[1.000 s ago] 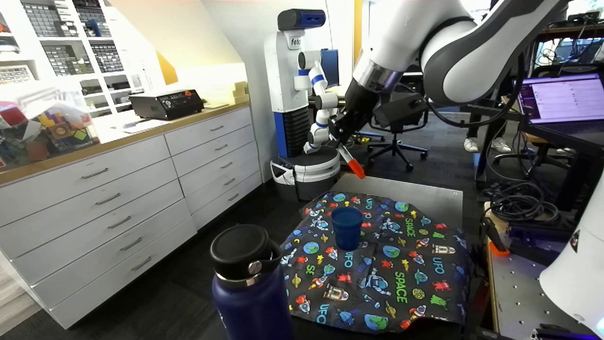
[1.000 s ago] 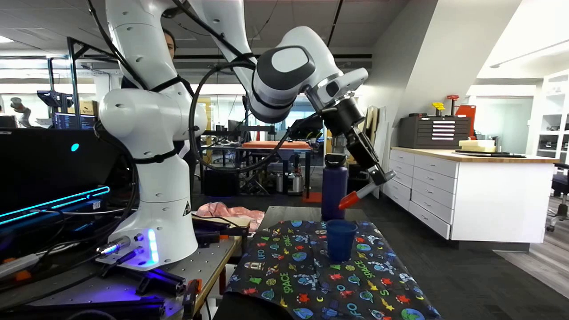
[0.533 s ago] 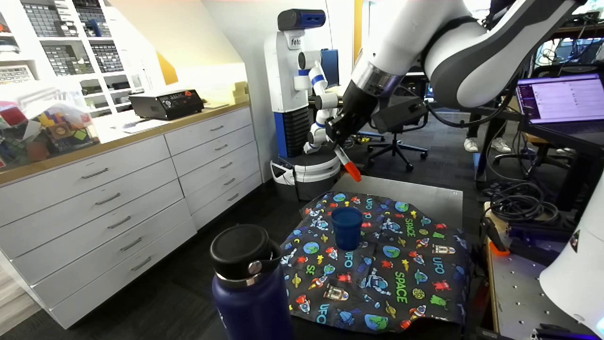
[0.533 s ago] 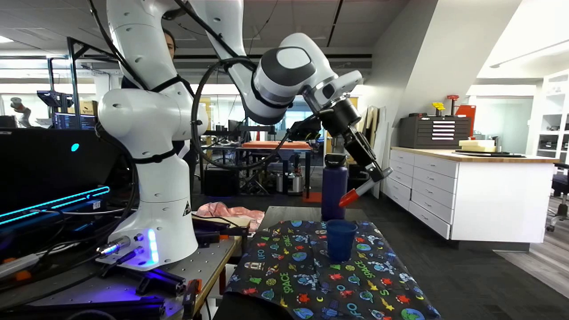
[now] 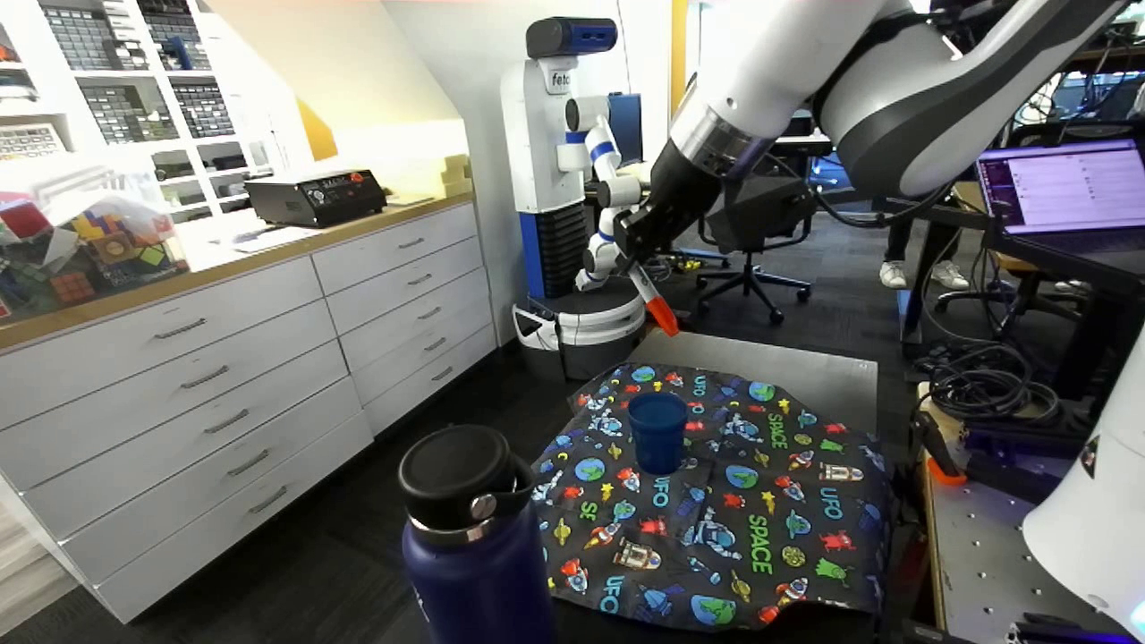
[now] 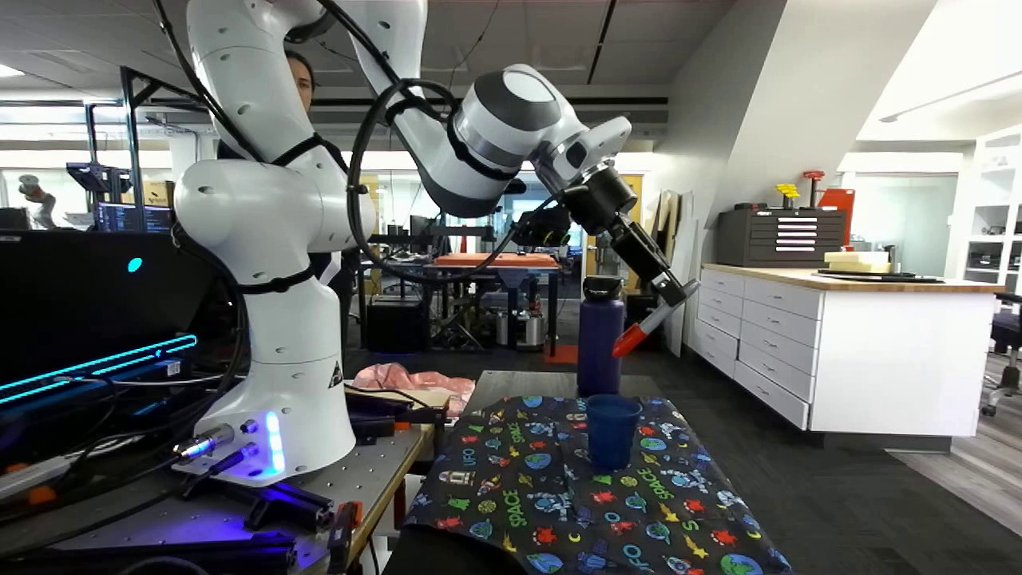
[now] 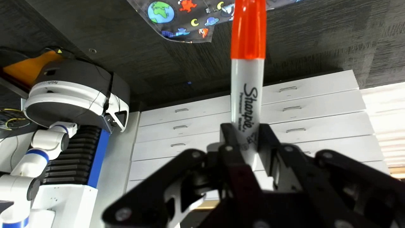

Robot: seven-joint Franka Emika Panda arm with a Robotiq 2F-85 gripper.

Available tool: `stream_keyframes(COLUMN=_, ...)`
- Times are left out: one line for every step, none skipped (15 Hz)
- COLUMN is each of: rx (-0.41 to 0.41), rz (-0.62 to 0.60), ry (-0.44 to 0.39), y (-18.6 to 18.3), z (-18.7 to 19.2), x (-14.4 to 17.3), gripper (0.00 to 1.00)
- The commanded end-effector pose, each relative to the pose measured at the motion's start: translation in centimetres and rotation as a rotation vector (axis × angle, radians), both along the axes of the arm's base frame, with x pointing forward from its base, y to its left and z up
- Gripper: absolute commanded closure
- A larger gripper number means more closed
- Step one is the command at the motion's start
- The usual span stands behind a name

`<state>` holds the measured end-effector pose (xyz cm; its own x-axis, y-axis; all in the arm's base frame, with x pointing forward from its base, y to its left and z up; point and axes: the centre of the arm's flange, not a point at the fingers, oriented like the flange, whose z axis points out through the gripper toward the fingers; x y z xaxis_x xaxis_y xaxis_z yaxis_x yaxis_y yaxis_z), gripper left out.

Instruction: Put the pen in the cup

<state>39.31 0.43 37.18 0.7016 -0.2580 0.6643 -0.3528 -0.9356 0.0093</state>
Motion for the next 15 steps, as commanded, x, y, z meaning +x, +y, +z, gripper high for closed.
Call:
stream_keyframes(rx=-0.016, rz=-0.017, ry=-0.052, y=0.8, z=-0.8, x=-2.9, gripper=0.93)
stream_keyframes(rx=-0.017, rz=-0.019, ry=-0.056, y=1.0, z=-0.9, x=-2.9, gripper=0.93)
stream_keyframes(rx=-0.019, rz=-0.02, ry=-0.061, y=1.1, z=-1.0, x=-3.0, gripper=0.93)
stream_keyframes(rx=-0.019, rz=-0.02, ry=-0.063, y=1.2, z=-1.1, x=-3.1, gripper=0.93)
stream_keyframes(rx=-0.019, rz=-0.022, ry=-0.066, y=1.3, z=-1.1, x=-3.2, gripper=0.93)
stream_keyframes(rx=-0.023, rz=-0.027, ry=-0.072, y=1.4, z=-1.3, x=-3.4, gripper=0.93)
stream_keyframes(rx=-0.025, rz=-0.032, ry=-0.077, y=1.4, z=-1.4, x=-3.5, gripper=0.93)
stream_keyframes(rx=-0.027, rz=-0.035, ry=-0.081, y=1.5, z=-1.5, x=-3.6, gripper=0.93)
stream_keyframes(rx=-0.028, rz=-0.038, ry=-0.085, y=1.5, z=-1.6, x=-3.6, gripper=0.93)
stream_keyframes(rx=-0.027, rz=-0.04, ry=-0.087, y=1.5, z=-1.7, x=-3.7, gripper=0.93)
stream_keyframes(rx=-0.025, rz=-0.041, ry=-0.09, y=1.5, z=-1.8, x=-3.8, gripper=0.93)
stream_keyframes(rx=-0.023, rz=-0.043, ry=-0.093, y=1.6, z=-2.0, x=-3.8, gripper=0.93)
stream_keyframes(rx=-0.02, rz=-0.044, ry=-0.095, y=1.6, z=-2.1, x=-3.8, gripper=0.93)
stream_keyframes(rx=-0.017, rz=-0.044, ry=-0.097, y=1.7, z=-2.2, x=-3.9, gripper=0.93)
stream_keyframes(rx=-0.013, rz=-0.044, ry=-0.098, y=1.8, z=-2.4, x=-3.9, gripper=0.93)
